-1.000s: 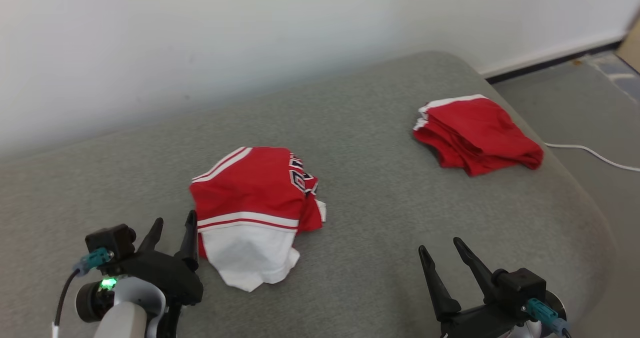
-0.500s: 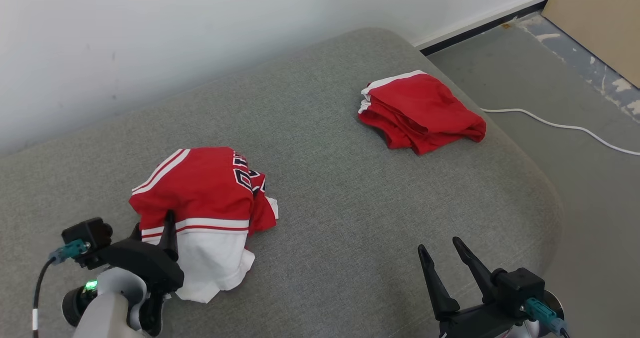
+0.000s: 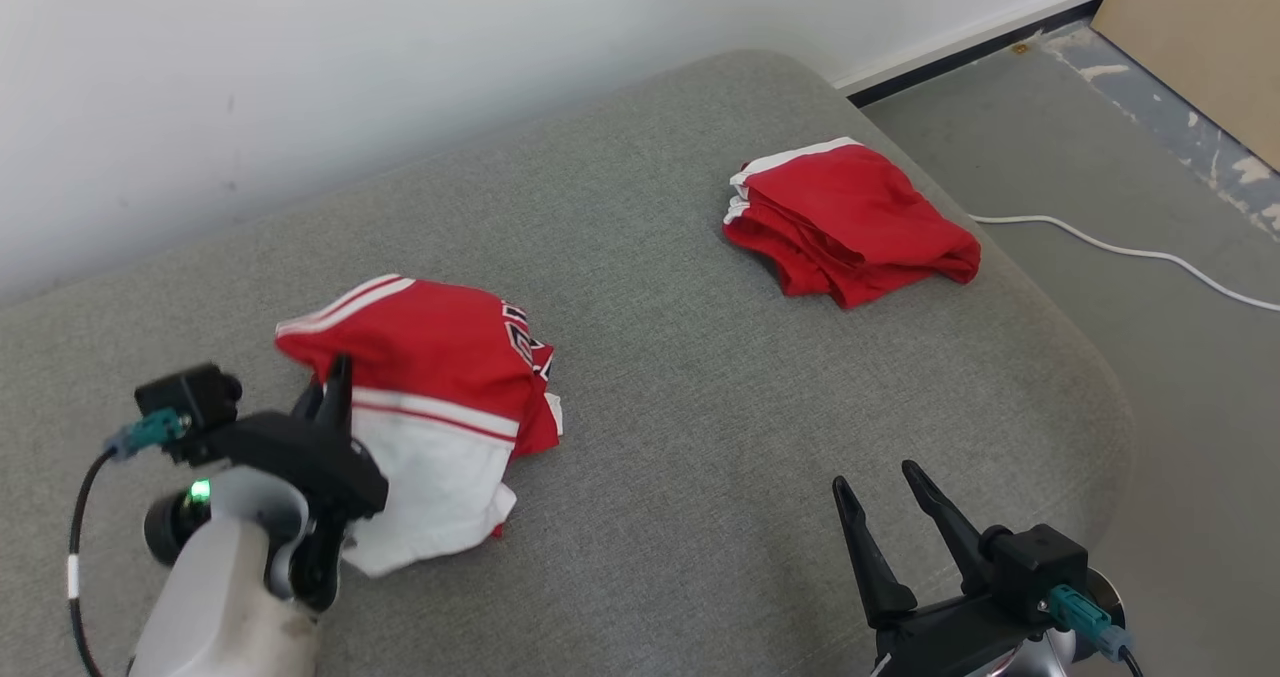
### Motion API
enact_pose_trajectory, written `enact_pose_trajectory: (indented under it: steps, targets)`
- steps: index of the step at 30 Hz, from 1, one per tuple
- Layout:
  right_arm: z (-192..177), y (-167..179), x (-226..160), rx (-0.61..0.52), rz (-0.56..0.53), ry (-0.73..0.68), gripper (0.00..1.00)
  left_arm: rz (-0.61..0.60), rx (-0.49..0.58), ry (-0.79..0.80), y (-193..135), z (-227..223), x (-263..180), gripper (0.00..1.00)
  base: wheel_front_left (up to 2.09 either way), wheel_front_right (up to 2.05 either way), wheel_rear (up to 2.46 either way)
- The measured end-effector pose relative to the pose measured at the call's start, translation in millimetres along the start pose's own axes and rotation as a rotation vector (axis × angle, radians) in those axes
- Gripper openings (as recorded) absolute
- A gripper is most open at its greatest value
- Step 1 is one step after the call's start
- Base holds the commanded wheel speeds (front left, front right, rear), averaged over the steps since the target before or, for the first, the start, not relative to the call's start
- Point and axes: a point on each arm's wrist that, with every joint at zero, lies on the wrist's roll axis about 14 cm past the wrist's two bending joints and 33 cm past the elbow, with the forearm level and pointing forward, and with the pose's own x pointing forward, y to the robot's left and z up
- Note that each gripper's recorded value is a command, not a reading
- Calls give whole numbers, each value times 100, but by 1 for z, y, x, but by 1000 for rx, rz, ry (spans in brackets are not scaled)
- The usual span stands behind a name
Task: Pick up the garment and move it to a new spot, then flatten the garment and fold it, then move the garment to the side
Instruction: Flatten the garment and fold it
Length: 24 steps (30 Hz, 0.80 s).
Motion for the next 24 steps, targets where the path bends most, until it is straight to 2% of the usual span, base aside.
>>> enact_pose_trajectory:
  steps: [2, 3, 8, 12, 16, 19, 24]
  targets:
    - [0, 0, 0, 1, 0, -1, 100, -36, 27, -79, -13, 21, 3, 0, 0, 0, 0]
    - [0, 1, 1, 2, 2, -1, 100, -96, 65, -147, -34, 40, 6, 0, 0, 0, 0]
    - [0, 3, 2, 4, 9, -2, 100, -292, 157, -275, -109, 81, 7, 0, 0, 0, 0]
    - [1, 5, 2, 7, 12, -4, 100, -442, 179, -334, -167, 104, 0, 0, 0, 0, 0]
    - [0, 5, 0, 11, 8, -6, 100, -575, 149, -419, -216, 133, -13, 0, 0, 0, 0]
    - [0, 2, -2, 14, -1, -7, 100, -664, 57, -508, -245, 162, -28, 0, 0, 0, 0]
    - [-3, 2, 1, 15, 2, 1, 100, -648, 21, -615, -254, 195, -41, 0, 0, 0, 0]
